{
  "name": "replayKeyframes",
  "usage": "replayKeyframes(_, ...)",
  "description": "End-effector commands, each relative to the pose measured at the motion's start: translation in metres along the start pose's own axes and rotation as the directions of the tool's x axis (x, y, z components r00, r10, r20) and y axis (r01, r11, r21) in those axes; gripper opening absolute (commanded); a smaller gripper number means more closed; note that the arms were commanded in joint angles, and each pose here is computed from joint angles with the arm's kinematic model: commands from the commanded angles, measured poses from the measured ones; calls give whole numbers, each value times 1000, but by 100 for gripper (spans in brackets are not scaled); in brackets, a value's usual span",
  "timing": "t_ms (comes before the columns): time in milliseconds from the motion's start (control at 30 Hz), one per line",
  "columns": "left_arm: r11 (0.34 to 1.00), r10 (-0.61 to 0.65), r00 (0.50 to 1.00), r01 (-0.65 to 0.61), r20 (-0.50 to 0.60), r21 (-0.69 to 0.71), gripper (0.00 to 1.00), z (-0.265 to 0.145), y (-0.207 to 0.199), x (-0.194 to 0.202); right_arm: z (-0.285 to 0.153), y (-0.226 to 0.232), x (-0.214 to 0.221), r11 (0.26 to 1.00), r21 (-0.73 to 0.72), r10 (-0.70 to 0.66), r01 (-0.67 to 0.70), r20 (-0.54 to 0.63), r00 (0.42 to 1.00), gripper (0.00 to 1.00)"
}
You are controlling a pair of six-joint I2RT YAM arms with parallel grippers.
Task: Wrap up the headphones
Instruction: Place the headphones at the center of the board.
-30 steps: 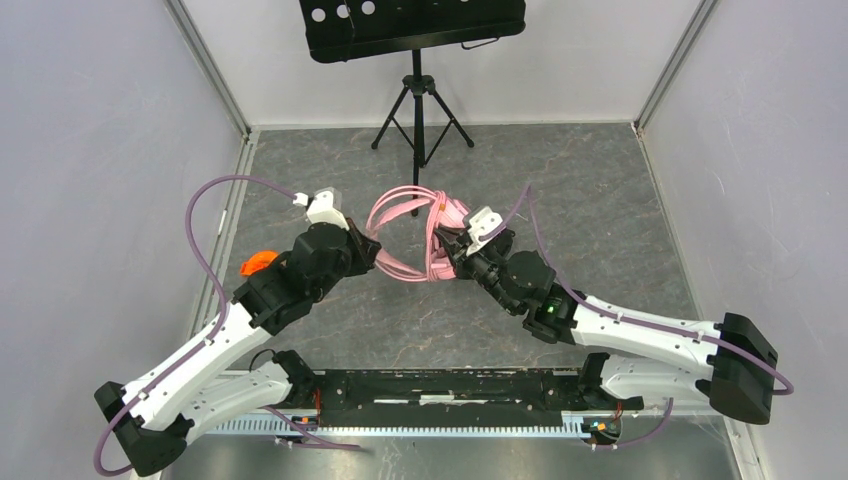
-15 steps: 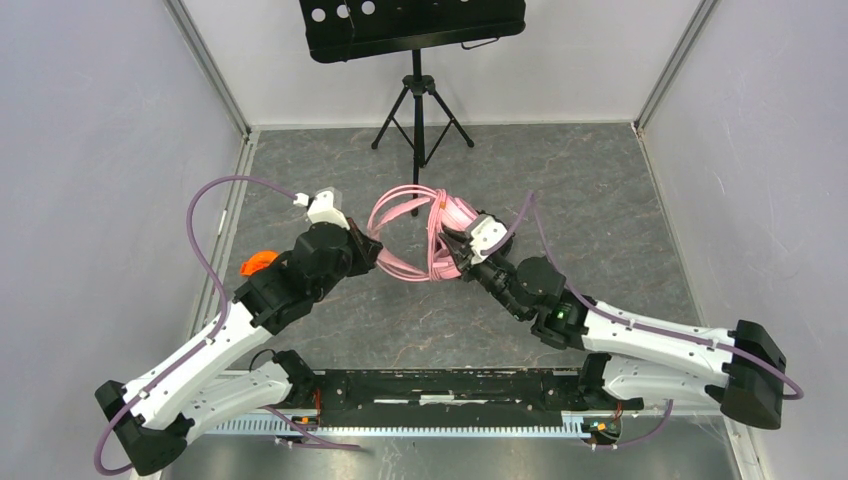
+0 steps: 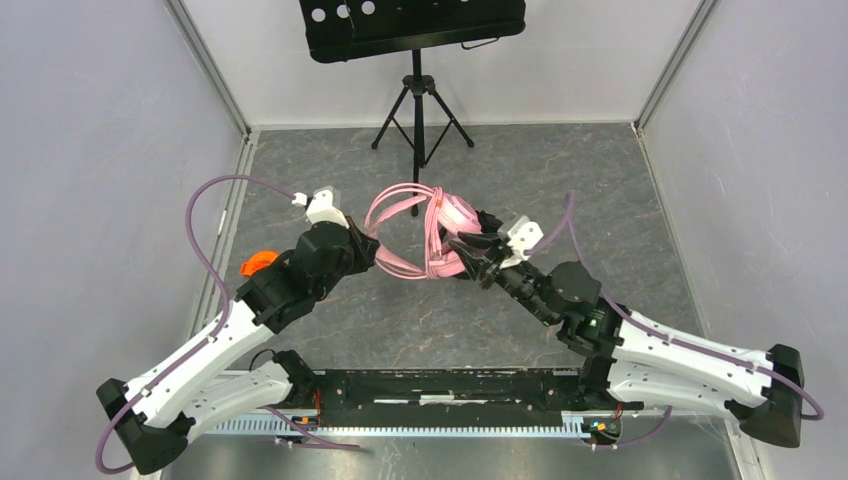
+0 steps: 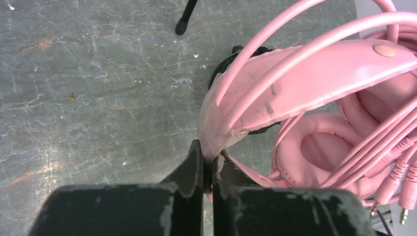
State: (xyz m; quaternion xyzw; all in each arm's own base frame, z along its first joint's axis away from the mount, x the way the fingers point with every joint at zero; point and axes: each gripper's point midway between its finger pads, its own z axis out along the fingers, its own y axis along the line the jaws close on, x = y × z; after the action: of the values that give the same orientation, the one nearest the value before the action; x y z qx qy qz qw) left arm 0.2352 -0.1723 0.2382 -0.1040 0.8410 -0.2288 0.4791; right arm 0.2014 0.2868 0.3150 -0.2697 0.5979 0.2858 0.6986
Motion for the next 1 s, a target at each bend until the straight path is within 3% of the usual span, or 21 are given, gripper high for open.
replayKeyframes(0,993,-95,988,86,122,79,2,-1,-24,-40,-17,12,-53,988,-99,130,-118,124,984,31)
replayKeyframes(100,993,-108,987,100,121,64,2,4,-16,-42,-31,6,-63,982,-94,178,-165,149,973,41)
replayKeyframes(233,988,-152,981,147,118,50,2,10,1,-48,-46,-5,-60,977,-55,211,-205,139,968,61)
replayKeyframes(300,985,-174,977,170,122,41,2,13,11,-51,-51,-8,-58,977,-45,213,-209,133,968,77)
replayKeyframes(333,982,-186,975,184,123,31,2,15,17,-53,-53,-10,-58,977,-37,214,-211,130,968,95)
replayKeyframes(367,980,-198,973,196,122,23,2,18,23,-53,-55,-11,-56,977,-33,213,-211,124,969,98)
replayKeyframes(967,903,-414,908,418,56,-96,2,77,104,-36,-70,-23,-41,983,18,182,-183,66,981,98)
